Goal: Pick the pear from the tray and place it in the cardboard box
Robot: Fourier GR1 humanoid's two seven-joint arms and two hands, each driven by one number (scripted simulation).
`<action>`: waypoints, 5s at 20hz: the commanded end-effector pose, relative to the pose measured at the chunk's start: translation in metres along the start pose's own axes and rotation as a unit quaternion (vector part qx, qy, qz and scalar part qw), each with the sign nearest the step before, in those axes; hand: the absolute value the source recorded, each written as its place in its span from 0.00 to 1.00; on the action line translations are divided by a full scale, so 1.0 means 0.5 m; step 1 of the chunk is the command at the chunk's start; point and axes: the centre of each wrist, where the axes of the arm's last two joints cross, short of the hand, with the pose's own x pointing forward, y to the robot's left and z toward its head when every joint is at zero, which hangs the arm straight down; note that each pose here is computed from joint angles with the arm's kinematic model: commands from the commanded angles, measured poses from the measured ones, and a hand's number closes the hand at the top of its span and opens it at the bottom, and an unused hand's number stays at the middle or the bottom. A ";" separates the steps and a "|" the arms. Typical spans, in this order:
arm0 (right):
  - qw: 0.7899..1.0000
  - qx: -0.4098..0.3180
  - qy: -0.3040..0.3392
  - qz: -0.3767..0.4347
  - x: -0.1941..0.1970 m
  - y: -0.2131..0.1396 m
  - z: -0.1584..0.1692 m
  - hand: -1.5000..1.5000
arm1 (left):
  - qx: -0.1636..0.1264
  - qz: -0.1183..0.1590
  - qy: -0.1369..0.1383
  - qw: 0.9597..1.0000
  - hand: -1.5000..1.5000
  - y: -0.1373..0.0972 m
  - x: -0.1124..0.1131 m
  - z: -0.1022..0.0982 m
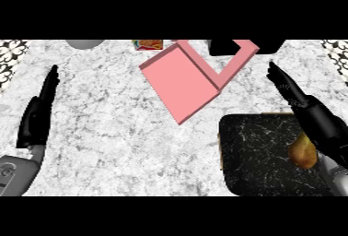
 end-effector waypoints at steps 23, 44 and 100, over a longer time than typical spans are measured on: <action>0.805 -0.122 0.336 0.473 0.148 -0.193 0.234 0.00 | -0.197 0.082 -0.098 0.972 0.50 -0.014 0.047 0.027; 0.698 0.035 0.537 0.472 0.110 0.014 0.074 0.00 | -0.223 0.085 -0.107 0.965 0.50 -0.073 0.056 0.021; 0.658 0.081 0.517 0.542 -0.171 0.048 0.103 1.00 | -0.201 0.088 -0.108 0.970 0.50 -0.013 0.024 0.020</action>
